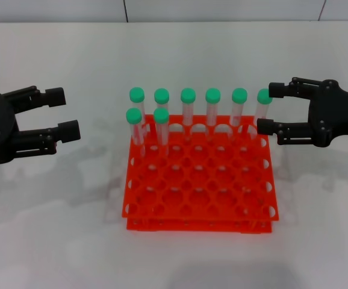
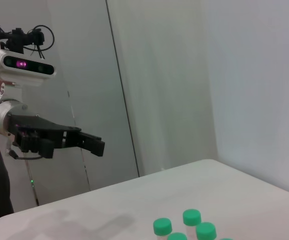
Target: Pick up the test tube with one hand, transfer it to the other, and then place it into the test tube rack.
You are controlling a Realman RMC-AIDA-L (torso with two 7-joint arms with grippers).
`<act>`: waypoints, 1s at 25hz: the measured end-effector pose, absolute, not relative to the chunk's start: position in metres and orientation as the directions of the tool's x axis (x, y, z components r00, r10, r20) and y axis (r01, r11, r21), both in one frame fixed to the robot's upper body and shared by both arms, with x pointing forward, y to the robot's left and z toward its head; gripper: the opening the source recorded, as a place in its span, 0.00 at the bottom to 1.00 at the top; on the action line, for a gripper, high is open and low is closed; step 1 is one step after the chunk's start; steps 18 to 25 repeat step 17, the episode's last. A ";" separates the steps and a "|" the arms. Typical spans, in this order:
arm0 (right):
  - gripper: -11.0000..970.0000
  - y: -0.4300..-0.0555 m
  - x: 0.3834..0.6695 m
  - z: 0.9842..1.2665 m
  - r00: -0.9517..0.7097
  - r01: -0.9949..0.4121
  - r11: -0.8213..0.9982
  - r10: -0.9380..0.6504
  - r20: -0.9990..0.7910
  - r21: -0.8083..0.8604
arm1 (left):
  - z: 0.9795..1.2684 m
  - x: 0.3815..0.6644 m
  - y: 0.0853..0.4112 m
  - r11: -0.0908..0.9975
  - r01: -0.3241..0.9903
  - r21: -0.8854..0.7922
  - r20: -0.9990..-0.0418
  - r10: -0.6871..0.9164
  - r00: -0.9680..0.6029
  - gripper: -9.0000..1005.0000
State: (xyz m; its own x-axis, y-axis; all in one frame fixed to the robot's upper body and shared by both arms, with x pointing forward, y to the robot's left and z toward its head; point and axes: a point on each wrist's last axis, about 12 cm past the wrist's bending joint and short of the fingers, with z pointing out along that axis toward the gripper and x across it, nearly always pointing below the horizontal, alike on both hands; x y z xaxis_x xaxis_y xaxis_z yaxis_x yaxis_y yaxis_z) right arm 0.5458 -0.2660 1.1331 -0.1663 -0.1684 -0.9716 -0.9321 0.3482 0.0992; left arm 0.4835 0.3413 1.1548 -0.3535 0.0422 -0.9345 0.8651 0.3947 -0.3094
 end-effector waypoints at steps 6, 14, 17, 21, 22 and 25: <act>0.86 -0.263 0.545 1.131 -0.167 -0.934 0.343 -0.178 -0.970 0.098 | 1.155 0.484 0.341 0.394 0.865 -0.309 -0.934 0.043 -0.354 0.86; 0.86 -0.261 0.546 1.131 -0.165 -0.937 0.336 -0.185 -0.969 0.096 | 1.154 0.483 0.342 0.396 0.864 -0.311 -0.934 0.042 -0.356 0.86; 0.86 -0.261 0.546 1.131 -0.166 -0.937 0.336 -0.185 -0.969 0.096 | 1.154 0.482 0.342 0.397 0.863 -0.312 -0.933 0.042 -0.356 0.86; 0.86 -0.261 0.546 1.131 -0.166 -0.937 0.336 -0.185 -0.969 0.096 | 1.154 0.482 0.342 0.397 0.863 -0.312 -0.933 0.042 -0.356 0.86; 0.86 -0.261 0.546 1.131 -0.166 -0.937 0.336 -0.185 -0.969 0.096 | 1.154 0.482 0.342 0.397 0.863 -0.312 -0.933 0.042 -0.356 0.86; 0.86 -0.261 0.546 1.131 -0.166 -0.937 0.336 -0.185 -0.969 0.096 | 1.154 0.482 0.342 0.397 0.863 -0.312 -0.933 0.042 -0.356 0.86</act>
